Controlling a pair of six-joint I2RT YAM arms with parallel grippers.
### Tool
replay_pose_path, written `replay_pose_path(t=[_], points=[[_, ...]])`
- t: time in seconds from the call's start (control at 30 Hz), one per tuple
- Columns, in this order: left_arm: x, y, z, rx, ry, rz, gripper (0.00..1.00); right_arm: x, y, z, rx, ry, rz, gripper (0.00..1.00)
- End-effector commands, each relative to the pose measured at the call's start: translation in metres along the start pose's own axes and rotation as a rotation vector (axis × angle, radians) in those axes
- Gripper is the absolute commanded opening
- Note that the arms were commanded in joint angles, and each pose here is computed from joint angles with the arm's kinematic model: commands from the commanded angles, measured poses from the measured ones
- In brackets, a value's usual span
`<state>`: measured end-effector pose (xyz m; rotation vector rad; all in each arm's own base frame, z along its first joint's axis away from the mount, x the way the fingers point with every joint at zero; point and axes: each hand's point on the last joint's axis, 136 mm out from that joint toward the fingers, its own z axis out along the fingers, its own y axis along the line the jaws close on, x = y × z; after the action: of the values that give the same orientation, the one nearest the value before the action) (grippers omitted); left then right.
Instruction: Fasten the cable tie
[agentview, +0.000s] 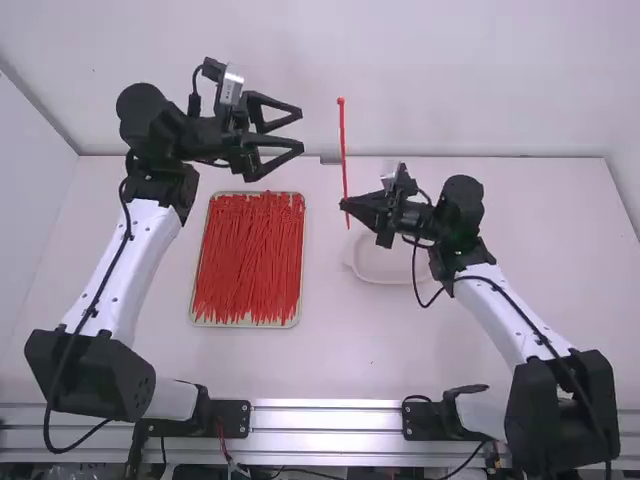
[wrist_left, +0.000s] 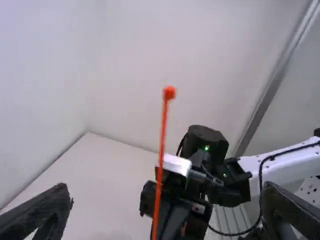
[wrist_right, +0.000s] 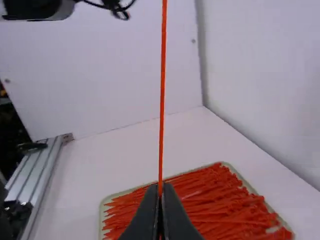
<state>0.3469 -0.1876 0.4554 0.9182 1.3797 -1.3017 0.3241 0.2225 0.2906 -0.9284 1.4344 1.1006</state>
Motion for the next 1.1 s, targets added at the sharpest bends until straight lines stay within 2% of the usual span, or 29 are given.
replay_pose_path(t=[0.0,0.3,0.37,0.53,0.8,1.07], points=[[-0.007,0.000,0.000,-0.017,-0.010,0.069,0.99,-0.015,-0.025,-0.007,0.117,-0.032,0.032,0.00],[-0.003,0.013,-0.003,-0.072,-0.013,0.051,0.99,-0.014,-0.076,-0.037,0.370,-0.053,0.095,0.00],[-0.005,0.020,-0.005,-0.108,-0.025,0.038,0.99,-0.013,-0.092,-0.047,0.465,-0.071,0.153,0.00],[-0.002,0.024,-0.003,-0.126,-0.023,0.031,0.99,-0.005,-0.115,-0.061,0.613,-0.077,0.218,0.00],[0.000,0.029,-0.004,-0.149,-0.024,0.006,0.99,0.015,-0.132,-0.062,0.837,-0.034,0.255,0.00],[0.003,0.030,-0.005,-0.154,-0.018,0.003,0.99,0.027,-0.128,-0.058,1.025,0.013,0.231,0.00]])
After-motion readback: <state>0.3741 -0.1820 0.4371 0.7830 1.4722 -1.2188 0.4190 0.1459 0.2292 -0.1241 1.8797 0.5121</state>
